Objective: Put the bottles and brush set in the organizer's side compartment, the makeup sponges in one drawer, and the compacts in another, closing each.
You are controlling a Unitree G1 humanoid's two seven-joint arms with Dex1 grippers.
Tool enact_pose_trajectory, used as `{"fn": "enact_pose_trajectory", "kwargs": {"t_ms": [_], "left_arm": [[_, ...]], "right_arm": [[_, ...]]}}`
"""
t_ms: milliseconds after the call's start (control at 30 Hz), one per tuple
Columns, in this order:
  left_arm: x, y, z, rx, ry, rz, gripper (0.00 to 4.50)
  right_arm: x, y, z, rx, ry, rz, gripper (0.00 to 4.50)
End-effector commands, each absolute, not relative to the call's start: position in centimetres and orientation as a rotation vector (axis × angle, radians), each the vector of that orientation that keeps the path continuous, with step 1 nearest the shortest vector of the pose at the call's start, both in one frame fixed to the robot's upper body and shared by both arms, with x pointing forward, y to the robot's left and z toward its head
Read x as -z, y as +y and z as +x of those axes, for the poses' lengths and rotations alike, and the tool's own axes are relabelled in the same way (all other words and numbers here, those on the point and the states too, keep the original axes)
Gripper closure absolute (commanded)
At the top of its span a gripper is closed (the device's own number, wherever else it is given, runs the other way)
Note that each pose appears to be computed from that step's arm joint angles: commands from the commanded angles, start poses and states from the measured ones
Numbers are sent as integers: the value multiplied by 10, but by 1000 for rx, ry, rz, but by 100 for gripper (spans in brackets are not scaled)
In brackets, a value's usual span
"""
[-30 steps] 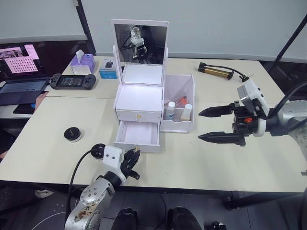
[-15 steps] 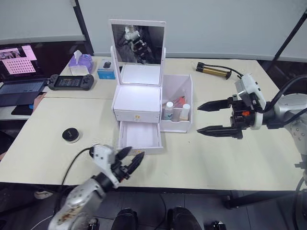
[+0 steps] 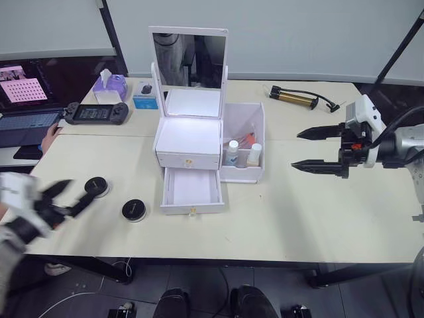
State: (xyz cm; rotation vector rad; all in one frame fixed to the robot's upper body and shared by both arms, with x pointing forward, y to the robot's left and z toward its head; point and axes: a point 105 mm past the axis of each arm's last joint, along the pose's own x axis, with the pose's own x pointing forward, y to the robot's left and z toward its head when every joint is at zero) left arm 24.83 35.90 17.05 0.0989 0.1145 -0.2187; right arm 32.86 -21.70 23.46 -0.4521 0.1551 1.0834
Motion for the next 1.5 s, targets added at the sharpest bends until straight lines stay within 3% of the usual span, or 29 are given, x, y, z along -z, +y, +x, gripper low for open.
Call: {"fn": "enact_pose_trajectory", "kwargs": {"t_ms": [33,233,500,767,867,1000,1200,1500], "left_arm": [[-186,401,239,146,120,181,2],[-190,447,228,41,170,258,2],[-202,445,236,72,140,289,2],[-202,384,253,289,158,264,2],[-192,348,253,372,154,226,2],[-163,318,251,369,153,158,2],[-126,259,250,424,142,100,2],[-98,237,266,389,187,160,2]], "right_arm": [[-225,-249,340,-950,154,-431,0],[-190,-289,337,-825,219,-343,0],[-212,-273,330,-898,193,-273,0],[-255,-196,316,-1172,151,-260,0],[-275,-165,293,-1363,139,-256,0],[-298,-146,279,-1474,73,-278,0],[-303,-139,270,-1519,88,-317,0],[-303,-143,274,-1466,51,-351,0]]}}
